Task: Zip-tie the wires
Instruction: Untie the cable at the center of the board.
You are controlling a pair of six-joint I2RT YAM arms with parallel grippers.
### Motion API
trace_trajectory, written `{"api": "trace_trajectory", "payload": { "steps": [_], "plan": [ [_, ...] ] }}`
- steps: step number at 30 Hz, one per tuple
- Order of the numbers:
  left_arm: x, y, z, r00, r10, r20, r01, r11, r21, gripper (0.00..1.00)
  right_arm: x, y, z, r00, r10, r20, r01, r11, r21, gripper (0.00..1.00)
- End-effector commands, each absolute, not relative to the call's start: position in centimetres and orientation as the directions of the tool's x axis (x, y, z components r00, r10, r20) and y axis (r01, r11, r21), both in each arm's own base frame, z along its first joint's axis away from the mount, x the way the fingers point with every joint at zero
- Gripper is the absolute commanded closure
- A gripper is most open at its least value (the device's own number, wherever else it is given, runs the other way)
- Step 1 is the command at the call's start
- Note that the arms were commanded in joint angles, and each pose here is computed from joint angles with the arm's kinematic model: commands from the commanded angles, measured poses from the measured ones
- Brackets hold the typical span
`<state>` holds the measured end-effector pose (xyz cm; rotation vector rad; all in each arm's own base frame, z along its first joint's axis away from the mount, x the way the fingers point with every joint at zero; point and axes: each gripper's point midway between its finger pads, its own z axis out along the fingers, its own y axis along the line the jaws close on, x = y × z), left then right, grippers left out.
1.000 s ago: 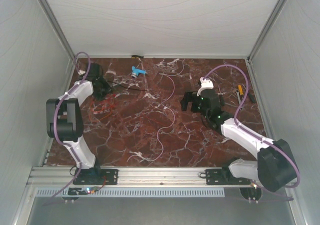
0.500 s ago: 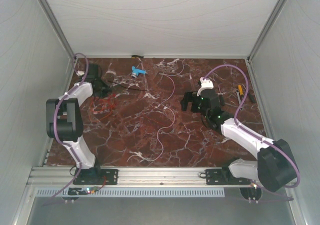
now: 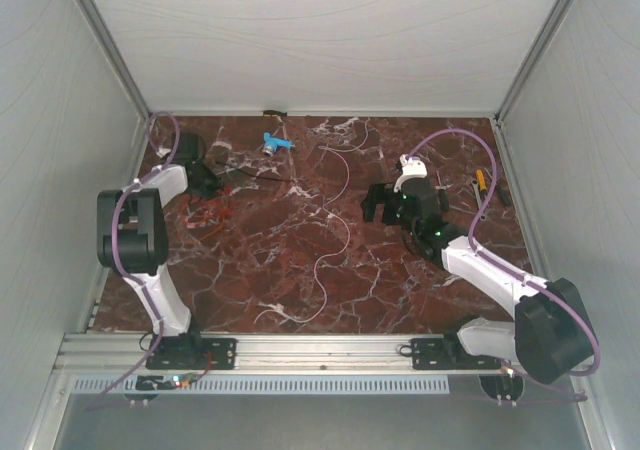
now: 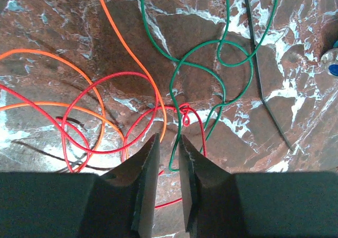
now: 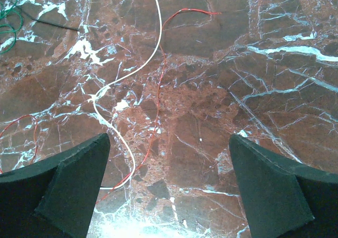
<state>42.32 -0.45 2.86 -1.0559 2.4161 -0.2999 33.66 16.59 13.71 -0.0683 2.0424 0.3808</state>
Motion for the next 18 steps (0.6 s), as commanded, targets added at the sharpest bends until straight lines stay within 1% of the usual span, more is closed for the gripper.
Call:
{"api": "trace_trajectory", "payload": {
  "steps": [1, 5, 9, 11, 12, 15, 18],
  "plan": [
    [44.2, -0.4, 3.8, -0.562, -0.743, -0.364, -0.603, 0.669, -0.435, 0.80, 34.4, 17.0, 15.4, -0.450, 0.118, -0.885, -0.226, 0.944, 0.240, 0.06],
    [44.3, -0.5, 3.8, -0.562, -0.742, -0.365, -0.599, 0.669, -0.439, 0.87, 34.4, 17.0, 15.4, -0.450, 0.119, -0.885, -0.226, 0.944, 0.242, 0.06],
    [44.5, -0.5, 3.8, -0.561, -0.740, -0.370, -0.595, 0.671, -0.442, 0.88, 34.5, 17.0, 15.4, -0.450, 0.122, -0.885, -0.225, 0.943, 0.244, 0.06],
    [44.6, -0.5, 3.8, -0.563, -0.739, -0.371, -0.592, 0.673, -0.443, 0.93, 34.4, 17.0, 15.4, -0.449, 0.122, -0.885, -0.226, 0.943, 0.244, 0.06],
    [44.7, -0.5, 3.9, -0.563, -0.738, -0.372, -0.590, 0.674, -0.445, 1.00, 34.5, 16.9, 15.4, -0.450, 0.122, -0.885, -0.224, 0.944, 0.244, 0.06],
    [44.8, -0.5, 4.4, -0.554, -0.740, -0.381, -0.581, 0.672, -0.460, 1.00, 34.4, 16.9, 15.4, -0.449, 0.122, -0.885, -0.225, 0.943, 0.244, 0.06],
    [44.9, -0.1, 6.5, -0.519, -0.742, -0.425, -0.561, 0.671, -0.486, 1.00, 34.5, 16.9, 15.4, -0.448, 0.123, -0.885, -0.224, 0.943, 0.244, 0.06]
  ]
}}
